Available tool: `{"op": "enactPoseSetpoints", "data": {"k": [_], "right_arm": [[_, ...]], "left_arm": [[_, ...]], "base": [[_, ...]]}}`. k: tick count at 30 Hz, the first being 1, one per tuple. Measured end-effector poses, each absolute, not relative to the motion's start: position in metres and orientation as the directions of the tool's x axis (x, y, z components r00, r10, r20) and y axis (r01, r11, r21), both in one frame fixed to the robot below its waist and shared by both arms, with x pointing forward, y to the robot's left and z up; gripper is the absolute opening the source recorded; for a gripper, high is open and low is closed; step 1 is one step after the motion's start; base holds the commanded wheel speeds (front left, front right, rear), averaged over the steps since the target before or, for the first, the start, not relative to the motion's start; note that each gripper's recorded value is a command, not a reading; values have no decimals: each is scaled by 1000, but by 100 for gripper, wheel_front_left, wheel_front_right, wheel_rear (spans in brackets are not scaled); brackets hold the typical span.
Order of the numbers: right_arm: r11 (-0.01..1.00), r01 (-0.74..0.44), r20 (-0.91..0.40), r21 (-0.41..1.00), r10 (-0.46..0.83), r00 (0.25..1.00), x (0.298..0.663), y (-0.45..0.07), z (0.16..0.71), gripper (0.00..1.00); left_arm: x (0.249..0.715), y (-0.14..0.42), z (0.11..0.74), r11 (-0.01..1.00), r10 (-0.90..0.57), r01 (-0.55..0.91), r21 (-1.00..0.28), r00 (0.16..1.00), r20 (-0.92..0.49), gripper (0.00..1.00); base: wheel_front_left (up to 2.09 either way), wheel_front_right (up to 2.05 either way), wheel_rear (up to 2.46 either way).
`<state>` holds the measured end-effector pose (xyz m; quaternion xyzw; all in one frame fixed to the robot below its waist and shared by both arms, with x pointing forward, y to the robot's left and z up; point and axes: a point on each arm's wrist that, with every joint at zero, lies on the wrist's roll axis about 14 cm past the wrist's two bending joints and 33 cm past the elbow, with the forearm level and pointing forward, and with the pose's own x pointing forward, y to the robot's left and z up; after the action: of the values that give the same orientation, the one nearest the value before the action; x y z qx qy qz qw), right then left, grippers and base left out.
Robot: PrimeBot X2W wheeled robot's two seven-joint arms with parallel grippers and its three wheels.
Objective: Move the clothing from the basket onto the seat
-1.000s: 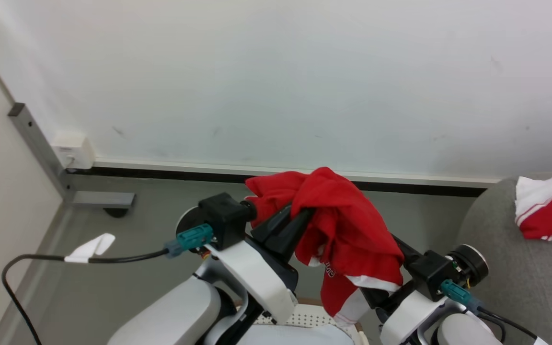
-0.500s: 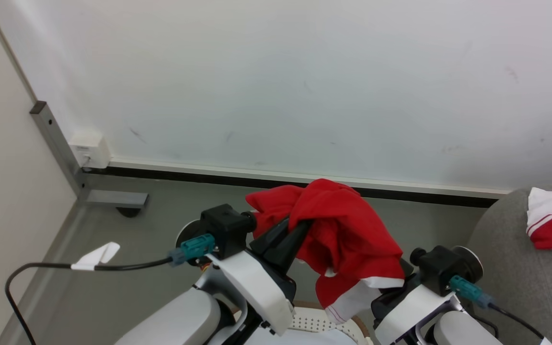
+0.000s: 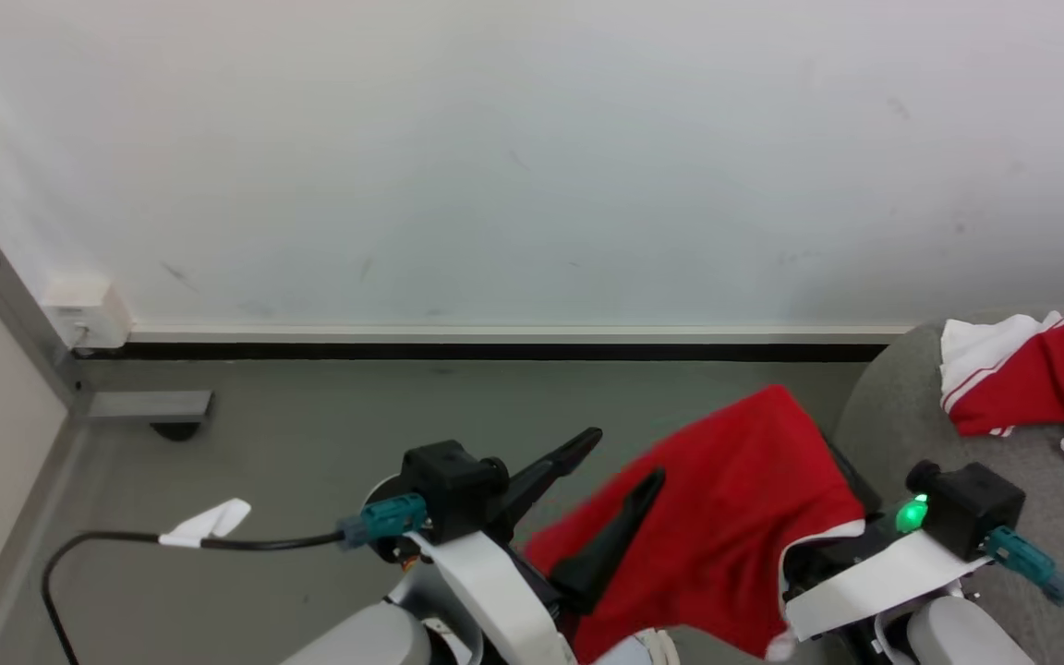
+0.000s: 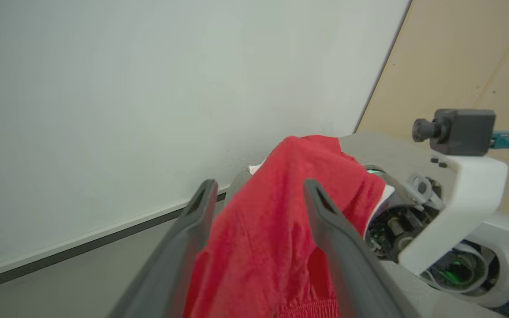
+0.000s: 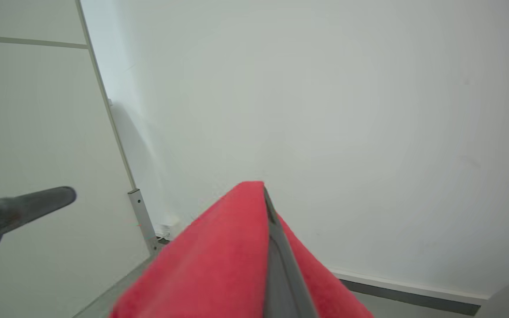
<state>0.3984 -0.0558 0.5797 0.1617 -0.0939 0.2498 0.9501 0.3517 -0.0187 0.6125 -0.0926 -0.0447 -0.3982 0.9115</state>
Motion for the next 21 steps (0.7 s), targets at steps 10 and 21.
{"op": "enactPoseSetpoints", "data": {"k": [10,21], "right_arm": [[933,-305,316,189,236,919,395,-151,603,0],[988,-66,348,140,13,937,355,-238,624,0]], "left_arm": [[339,-62,604,538,-812,827,-164,561,163,100],[328,-119,608,339,-907,933,-118,358,223,100]], "base": [[0,0,0],[0,0,0]]}}
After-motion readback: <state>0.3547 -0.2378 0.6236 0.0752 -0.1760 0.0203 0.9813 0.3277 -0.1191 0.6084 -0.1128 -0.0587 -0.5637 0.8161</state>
